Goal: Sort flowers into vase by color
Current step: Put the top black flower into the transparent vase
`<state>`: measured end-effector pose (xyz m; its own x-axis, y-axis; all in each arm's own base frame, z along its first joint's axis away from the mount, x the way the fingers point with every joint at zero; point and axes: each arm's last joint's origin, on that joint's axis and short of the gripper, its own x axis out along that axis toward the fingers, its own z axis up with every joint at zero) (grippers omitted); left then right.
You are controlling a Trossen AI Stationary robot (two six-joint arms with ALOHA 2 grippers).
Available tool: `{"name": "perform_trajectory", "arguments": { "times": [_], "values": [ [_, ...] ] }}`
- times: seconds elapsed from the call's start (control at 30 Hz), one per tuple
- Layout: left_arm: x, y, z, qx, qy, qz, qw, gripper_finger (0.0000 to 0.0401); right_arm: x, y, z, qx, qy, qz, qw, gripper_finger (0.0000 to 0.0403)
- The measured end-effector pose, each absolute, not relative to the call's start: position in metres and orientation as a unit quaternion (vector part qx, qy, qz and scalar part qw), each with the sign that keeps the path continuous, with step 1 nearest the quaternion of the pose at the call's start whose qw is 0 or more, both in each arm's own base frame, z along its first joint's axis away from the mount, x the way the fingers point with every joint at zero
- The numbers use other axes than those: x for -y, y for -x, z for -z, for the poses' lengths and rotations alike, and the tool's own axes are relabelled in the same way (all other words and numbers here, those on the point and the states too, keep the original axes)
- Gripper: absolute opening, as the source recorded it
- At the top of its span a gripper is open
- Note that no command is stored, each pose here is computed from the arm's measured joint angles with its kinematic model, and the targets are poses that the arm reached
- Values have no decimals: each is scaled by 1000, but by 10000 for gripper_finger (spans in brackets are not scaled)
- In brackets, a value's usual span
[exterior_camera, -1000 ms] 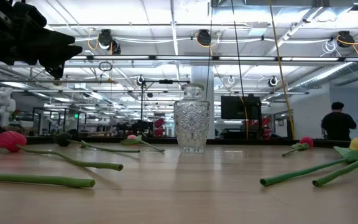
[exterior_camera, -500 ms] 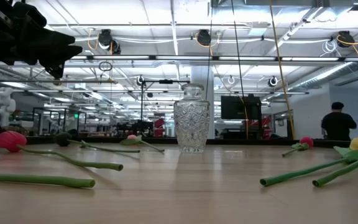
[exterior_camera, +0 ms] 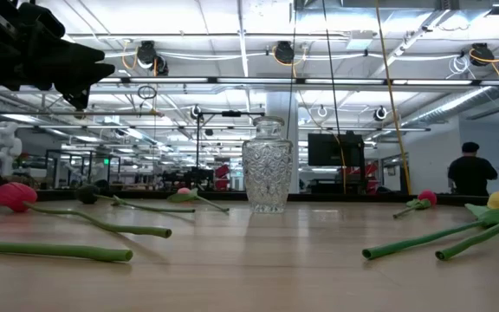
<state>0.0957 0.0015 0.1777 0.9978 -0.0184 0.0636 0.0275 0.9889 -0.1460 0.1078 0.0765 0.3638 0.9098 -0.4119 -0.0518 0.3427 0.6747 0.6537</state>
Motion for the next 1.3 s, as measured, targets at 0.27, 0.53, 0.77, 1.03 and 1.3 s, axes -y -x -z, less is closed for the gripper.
{"name": "perform_trajectory", "arguments": {
  "times": [0.27,0.53,0.77,1.03,1.3],
  "values": [
    [-1,-96,-178,31,74,12,997,148,-65,-116,-364,43,-334,215,917,56],
    [-1,-96,-178,31,74,12,997,148,-66,-130,-360,29,-327,217,919,56],
    [-1,-96,-178,31,74,12,997,148,-70,-142,-353,19,-309,235,921,56],
    [-1,-95,-187,79,114,19,990,148,-70,-142,-353,29,-347,235,907,56],
    [-1,-90,-206,172,229,50,957,148,-69,-142,-353,42,-371,246,894,56]
  ]
}}
